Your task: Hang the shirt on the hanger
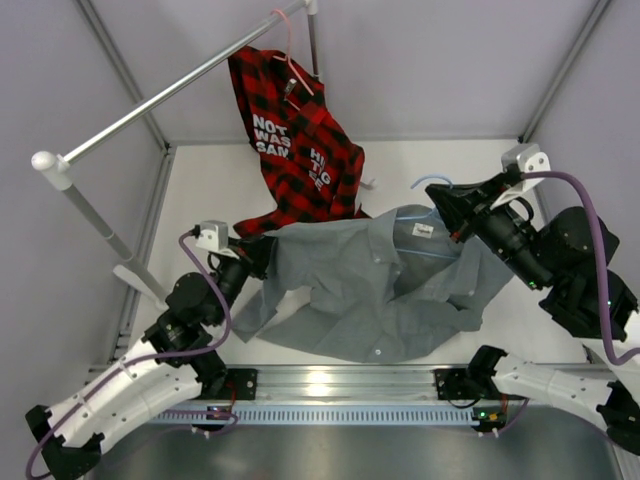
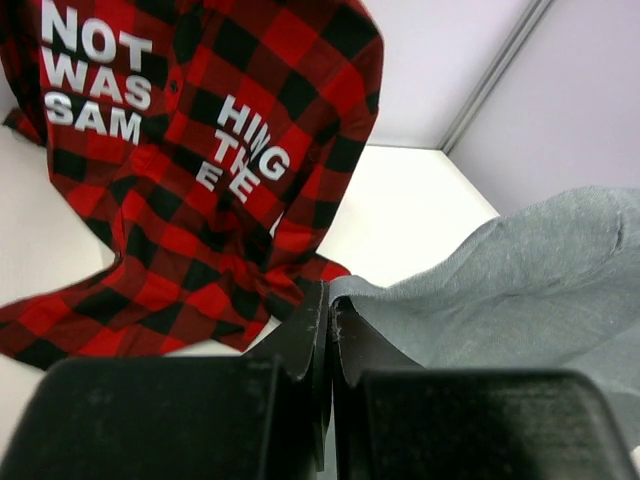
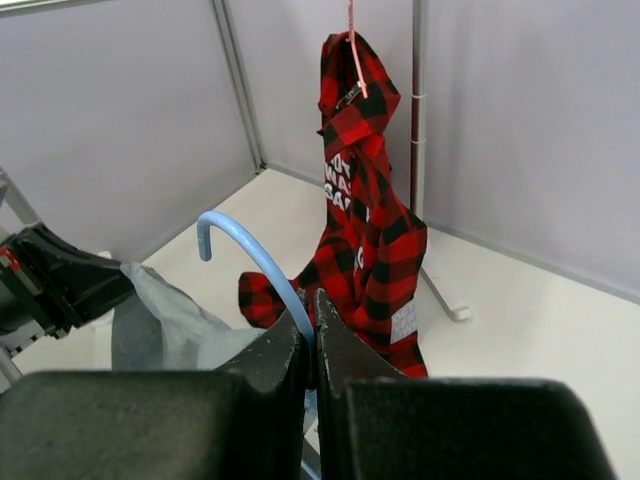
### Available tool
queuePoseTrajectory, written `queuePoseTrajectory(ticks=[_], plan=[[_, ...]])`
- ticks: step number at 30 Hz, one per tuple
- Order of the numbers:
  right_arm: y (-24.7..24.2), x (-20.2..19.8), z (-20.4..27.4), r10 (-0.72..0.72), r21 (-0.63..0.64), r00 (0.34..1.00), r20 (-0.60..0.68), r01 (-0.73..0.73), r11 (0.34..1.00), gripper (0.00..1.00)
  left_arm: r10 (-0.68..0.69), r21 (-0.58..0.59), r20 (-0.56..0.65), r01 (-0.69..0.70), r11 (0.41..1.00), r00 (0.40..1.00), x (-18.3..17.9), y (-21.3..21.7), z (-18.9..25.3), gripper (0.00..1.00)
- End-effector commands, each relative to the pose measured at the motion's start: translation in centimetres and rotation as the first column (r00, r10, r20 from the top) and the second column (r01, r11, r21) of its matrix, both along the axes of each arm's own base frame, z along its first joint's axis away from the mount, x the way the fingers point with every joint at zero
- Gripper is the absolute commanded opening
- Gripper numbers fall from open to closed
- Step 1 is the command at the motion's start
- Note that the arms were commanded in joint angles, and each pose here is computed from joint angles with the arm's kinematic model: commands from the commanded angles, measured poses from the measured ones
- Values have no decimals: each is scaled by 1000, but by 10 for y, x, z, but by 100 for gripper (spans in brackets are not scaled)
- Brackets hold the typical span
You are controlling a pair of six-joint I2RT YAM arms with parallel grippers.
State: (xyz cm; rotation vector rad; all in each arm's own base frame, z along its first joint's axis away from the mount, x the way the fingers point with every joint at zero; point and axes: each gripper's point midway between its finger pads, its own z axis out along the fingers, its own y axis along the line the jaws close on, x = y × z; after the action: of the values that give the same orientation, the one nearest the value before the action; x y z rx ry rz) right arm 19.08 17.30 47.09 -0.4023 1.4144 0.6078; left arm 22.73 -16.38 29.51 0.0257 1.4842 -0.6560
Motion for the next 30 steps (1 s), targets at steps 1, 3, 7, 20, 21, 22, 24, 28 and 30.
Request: queuePoseTrajectory(ticks=[1,3,7,20,21,22,24,28,30], plan=[[2,-7,44,27,101,996,81,-35,994,0,-9,-13,93,11,1000,996,-3,2,50,0],[3,-7,47,33,103,996,83,-42,994,0,29,-1,86,-29,1000,996,0,9,56,0],[2,-6,45,29,105,996,82,-37,994,0,100,18,42,-101,995,994,5,21,51,0],[4,4,24,-9,41,998,55,7,999,0,-369,176,203,337,925,907,-57,-30,138,98],[5,3,22,3,34,998,55,-5,999,0,-477,241,159,434,868,865,-57,-58,130,98],[8,3,20,14,20,998,58,-15,1000,0,-558,291,198,495,819,806,-69,-68,154,98],[15,-4,18,70,-1,995,65,-70,998,0,-768,377,45,701,605,639,-82,-115,123,98],[26,-20,15,183,-33,980,77,-181,983,0,-890,460,1,790,406,456,-85,-152,113,98],[28,-22,13,198,-40,977,73,-196,980,0,-919,482,-8,807,341,394,-85,-163,107,98]])
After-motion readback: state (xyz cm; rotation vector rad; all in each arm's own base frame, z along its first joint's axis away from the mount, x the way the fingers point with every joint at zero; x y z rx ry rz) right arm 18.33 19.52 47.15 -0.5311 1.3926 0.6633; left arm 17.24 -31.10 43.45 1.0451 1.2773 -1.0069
